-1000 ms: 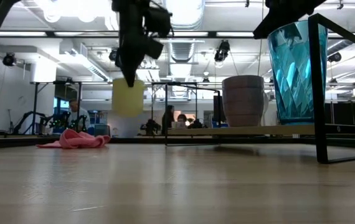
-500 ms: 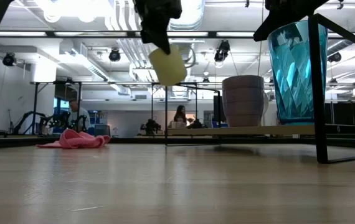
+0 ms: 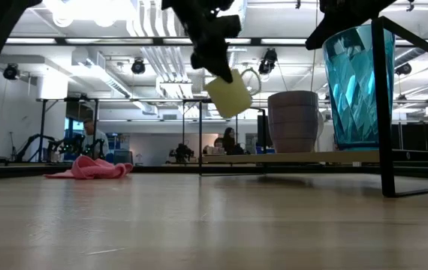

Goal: Stack small to large cups/mugs on shelf
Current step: Put the yellow mug on the shelf

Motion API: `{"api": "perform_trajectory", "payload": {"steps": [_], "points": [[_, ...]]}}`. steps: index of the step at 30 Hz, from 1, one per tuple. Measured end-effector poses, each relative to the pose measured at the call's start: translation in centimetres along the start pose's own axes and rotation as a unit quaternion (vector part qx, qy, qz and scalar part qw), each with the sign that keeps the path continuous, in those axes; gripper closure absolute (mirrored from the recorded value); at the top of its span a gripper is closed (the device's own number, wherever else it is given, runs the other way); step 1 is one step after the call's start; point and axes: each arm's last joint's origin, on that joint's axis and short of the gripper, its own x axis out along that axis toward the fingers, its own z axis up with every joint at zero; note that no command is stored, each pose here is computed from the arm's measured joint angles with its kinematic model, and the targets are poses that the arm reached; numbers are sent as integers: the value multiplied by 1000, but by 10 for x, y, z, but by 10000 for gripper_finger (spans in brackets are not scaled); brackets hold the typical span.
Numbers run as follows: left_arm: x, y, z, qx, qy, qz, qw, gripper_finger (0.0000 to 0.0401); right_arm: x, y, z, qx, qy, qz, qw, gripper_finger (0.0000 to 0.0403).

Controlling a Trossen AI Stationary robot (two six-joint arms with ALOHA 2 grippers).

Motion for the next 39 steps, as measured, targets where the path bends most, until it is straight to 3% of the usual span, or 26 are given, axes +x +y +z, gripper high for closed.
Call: {"api": "perform_trajectory", "payload": {"steps": [7, 17, 32, 39], "points": [[29, 1, 3, -5, -3, 1, 1000, 401, 0, 0, 0, 13, 1, 0, 1000, 344], [72, -3, -6, -33, 47, -9, 998, 401, 0, 0, 0, 13, 1, 0, 1000, 344], [83, -3, -5, -104, 37, -5, 994, 401, 0, 0, -1, 13, 1, 0, 1000, 344], [83, -3, -4, -107, 33, -5, 994, 401, 0, 0, -1, 13, 1, 0, 1000, 344]]}}
